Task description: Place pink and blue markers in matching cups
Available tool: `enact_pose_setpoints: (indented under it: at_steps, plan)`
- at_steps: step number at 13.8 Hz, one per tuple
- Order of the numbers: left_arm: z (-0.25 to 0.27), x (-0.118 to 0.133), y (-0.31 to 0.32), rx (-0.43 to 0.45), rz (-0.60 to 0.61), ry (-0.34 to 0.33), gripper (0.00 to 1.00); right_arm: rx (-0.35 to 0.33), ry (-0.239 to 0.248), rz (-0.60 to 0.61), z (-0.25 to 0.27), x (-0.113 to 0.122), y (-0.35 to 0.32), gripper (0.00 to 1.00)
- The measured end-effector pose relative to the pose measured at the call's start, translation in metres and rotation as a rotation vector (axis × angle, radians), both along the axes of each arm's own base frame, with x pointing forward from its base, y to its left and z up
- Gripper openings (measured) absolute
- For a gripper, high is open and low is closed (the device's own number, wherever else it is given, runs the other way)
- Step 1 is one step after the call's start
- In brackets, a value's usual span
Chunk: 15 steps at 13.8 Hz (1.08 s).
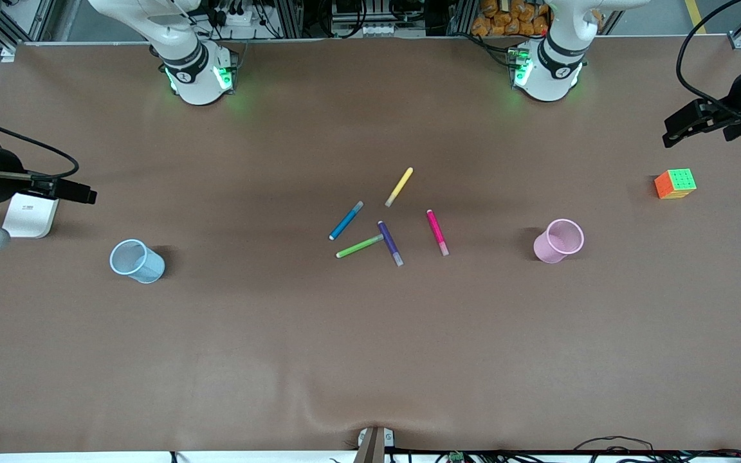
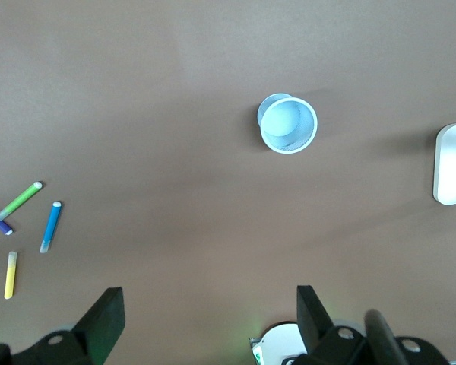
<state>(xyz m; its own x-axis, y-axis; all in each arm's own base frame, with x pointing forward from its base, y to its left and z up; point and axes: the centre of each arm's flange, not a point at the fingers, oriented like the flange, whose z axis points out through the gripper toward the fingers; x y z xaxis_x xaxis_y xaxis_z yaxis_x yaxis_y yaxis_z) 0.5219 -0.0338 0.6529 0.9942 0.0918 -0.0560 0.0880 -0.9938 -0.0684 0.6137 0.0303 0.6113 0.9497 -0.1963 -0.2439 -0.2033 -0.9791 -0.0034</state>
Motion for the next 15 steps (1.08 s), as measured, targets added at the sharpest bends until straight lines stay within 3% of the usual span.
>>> enact_pose_setpoints:
  at_steps: [9,13,15]
  plan:
    - [0.018,-0.004,-0.009,-0.002,-0.025,-0.015,1.0,0.018,-0.02,-0.028,0.013,-0.007,-0.024,1.0]
    - [0.015,-0.007,-0.006,0.0,-0.02,0.012,1.0,0.023,-0.089,-0.035,0.014,-0.019,-0.024,1.0]
    - [0.011,-0.006,-0.006,0.001,-0.02,0.023,1.0,0.024,-0.093,-0.036,0.01,-0.027,-0.023,1.0]
